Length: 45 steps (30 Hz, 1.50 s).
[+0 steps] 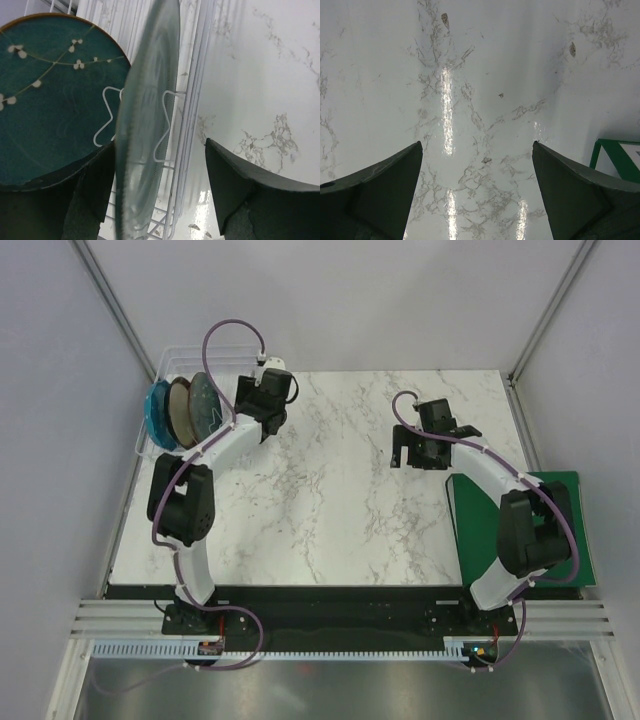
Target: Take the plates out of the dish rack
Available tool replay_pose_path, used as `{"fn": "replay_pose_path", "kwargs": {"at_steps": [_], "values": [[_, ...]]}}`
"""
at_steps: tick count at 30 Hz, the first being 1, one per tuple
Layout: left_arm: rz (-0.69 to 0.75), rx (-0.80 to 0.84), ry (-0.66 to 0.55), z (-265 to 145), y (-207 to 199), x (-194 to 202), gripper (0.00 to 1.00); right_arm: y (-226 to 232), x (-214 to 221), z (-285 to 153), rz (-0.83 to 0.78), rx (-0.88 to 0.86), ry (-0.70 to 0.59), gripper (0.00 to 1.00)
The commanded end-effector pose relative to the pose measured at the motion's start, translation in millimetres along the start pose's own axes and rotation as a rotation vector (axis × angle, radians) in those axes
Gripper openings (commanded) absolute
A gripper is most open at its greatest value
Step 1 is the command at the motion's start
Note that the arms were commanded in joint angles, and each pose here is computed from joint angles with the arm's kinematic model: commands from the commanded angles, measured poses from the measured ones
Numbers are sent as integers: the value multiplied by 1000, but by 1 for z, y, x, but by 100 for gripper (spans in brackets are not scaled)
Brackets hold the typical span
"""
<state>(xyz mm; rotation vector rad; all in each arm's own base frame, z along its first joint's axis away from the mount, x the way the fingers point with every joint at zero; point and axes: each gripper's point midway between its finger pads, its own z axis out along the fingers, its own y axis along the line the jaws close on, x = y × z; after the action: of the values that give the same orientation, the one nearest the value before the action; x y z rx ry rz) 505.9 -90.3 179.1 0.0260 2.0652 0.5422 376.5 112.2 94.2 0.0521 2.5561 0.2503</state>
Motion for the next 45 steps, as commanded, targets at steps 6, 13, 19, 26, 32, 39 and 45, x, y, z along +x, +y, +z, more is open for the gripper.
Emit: {"fn": "replay_pose_path", "kwargs": {"at_steps": [6,13,19,26,32,39,45], "values": [[-40,-205,-80,3,33,-25,27,1,1,9,-24,-12,6,98],[-63,-322,-118,-7,57,-38,2,3,7,15,-20,-26,31,98],[-105,-407,-182,-27,85,-62,2,4,7,15,-20,-32,34,98],[-95,-509,-240,-51,117,-97,2,8,8,15,-17,-52,42,98],[-112,-448,-303,-84,131,-127,2,18,2,6,-32,-111,-2,98],[-273,-18,-337,-141,116,-159,2,60,-32,-27,-30,-331,-144,98],[-395,430,-287,-179,57,-148,2,86,-53,-57,-4,-472,-235,98]]}}
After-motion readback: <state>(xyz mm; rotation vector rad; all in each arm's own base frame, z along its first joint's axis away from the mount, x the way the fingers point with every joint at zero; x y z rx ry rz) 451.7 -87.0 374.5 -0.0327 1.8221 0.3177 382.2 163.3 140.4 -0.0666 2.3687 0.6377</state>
